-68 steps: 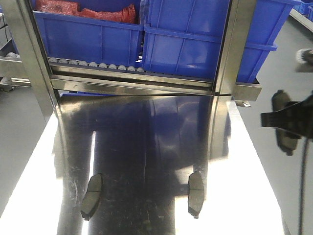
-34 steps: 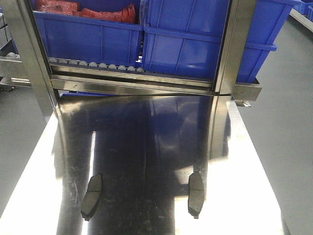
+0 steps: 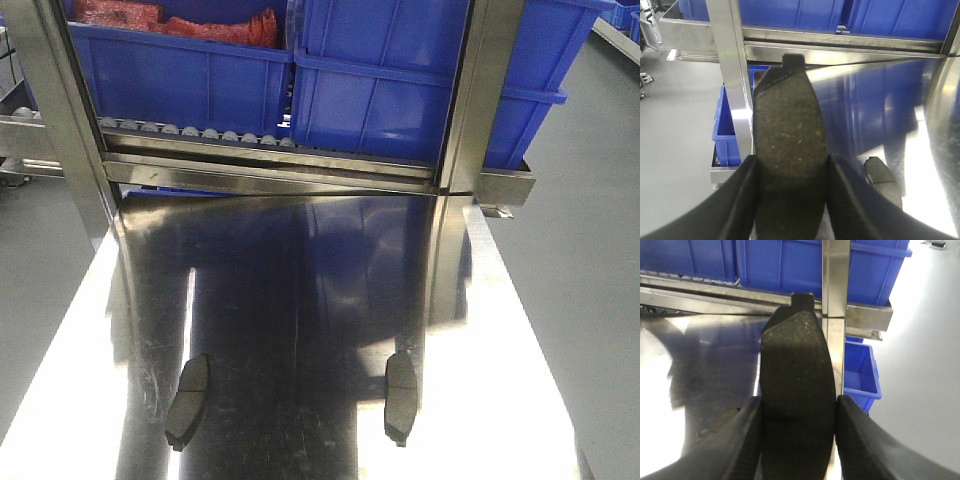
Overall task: Move and align brake pads A on conveyor
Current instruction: 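Lift the grasped brake pad off the table with the right gripper, then turn the base away from the table holding both brake pads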
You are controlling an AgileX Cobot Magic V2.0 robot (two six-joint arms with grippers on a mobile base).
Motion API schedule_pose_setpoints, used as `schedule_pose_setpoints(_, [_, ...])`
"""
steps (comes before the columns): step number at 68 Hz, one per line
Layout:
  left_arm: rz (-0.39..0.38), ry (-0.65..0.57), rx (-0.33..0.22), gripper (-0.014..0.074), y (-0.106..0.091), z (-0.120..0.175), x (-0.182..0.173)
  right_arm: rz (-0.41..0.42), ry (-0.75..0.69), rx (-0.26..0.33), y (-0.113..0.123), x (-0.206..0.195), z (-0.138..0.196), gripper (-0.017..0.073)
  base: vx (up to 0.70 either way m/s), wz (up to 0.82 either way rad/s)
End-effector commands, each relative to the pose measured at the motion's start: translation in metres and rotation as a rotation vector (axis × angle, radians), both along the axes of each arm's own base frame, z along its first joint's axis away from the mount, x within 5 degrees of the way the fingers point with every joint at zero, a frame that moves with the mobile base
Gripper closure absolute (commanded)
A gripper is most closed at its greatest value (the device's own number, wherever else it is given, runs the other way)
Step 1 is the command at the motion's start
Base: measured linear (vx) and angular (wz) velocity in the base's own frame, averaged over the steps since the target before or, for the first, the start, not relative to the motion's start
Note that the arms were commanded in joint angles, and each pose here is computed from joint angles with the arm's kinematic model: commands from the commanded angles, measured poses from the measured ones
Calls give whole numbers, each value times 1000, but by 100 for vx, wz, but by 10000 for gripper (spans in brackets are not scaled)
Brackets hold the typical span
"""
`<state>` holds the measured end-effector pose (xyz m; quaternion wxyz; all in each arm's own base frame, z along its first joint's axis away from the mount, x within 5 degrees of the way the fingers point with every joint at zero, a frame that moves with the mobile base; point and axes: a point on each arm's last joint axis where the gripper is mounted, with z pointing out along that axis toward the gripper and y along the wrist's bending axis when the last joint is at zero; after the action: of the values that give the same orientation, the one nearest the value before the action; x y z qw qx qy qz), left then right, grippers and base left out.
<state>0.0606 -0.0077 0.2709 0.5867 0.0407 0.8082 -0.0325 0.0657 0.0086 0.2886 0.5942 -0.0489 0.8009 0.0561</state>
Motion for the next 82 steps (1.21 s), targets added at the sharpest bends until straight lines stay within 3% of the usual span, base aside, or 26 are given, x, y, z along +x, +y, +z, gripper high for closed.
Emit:
schedule_pose_setpoints(1, [2,-115,-19,600,0,17,2,20,-162,5,2,2,22,564,0,0])
schedule_pose_setpoints(51, [2,-115,-19,600,0,17,2,20,-163,7,2,2,22,564,-1,3])
schedule_pose_setpoints(82, [3,-115,-19,600,0,17,2,20,-163,7,2,2,22,564,-10,46])
